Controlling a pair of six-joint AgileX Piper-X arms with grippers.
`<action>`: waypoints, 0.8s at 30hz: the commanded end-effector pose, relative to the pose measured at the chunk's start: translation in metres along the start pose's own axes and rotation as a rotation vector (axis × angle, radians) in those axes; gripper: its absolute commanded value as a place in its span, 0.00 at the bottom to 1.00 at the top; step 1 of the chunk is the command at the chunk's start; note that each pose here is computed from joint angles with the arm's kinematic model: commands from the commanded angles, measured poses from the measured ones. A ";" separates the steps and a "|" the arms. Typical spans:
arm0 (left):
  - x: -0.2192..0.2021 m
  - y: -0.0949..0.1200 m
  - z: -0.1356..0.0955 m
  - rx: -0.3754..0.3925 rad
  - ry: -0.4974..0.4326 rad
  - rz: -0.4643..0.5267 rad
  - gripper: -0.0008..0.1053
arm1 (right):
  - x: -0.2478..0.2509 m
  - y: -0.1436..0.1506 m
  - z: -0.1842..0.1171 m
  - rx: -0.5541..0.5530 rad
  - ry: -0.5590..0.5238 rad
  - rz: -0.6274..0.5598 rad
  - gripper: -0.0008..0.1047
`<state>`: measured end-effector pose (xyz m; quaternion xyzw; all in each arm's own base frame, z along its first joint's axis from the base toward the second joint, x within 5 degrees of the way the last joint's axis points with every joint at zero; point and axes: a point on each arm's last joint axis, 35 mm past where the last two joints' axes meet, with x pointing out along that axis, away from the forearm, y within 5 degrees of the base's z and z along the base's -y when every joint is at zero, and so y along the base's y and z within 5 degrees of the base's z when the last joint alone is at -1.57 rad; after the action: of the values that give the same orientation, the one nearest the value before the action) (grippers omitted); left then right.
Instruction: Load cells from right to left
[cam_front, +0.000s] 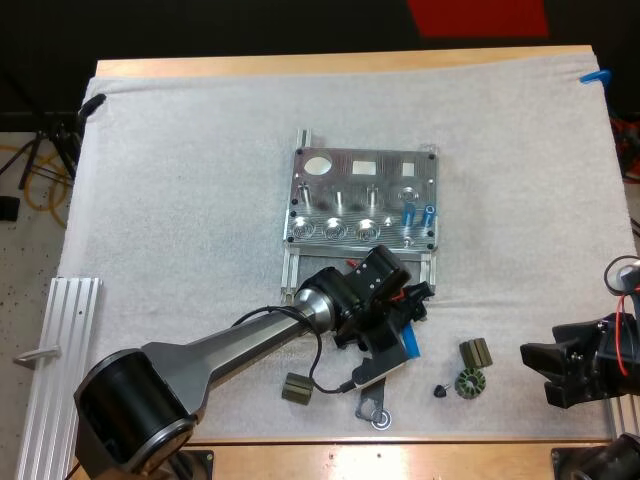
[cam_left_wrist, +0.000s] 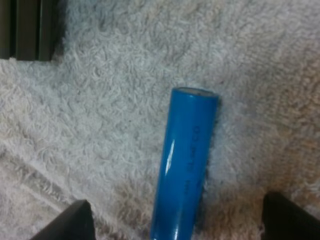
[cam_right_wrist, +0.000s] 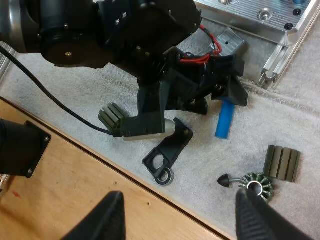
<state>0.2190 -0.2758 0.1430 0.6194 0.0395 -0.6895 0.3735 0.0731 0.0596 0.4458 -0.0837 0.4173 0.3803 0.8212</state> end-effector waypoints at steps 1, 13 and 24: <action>0.006 0.001 0.000 0.015 0.000 0.010 0.64 | -0.001 0.000 -0.004 -0.003 0.025 -0.004 0.46; 0.010 0.000 0.001 0.014 -0.052 0.007 0.58 | -0.001 0.000 -0.004 -0.037 0.025 -0.004 0.46; 0.010 -0.001 0.001 0.011 -0.055 -0.001 0.15 | -0.001 0.000 -0.004 -0.040 0.025 -0.004 0.46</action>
<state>0.2195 -0.2791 0.1348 0.6019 0.0296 -0.7051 0.3738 0.0731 0.0596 0.4458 -0.0983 0.4104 0.3876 0.8195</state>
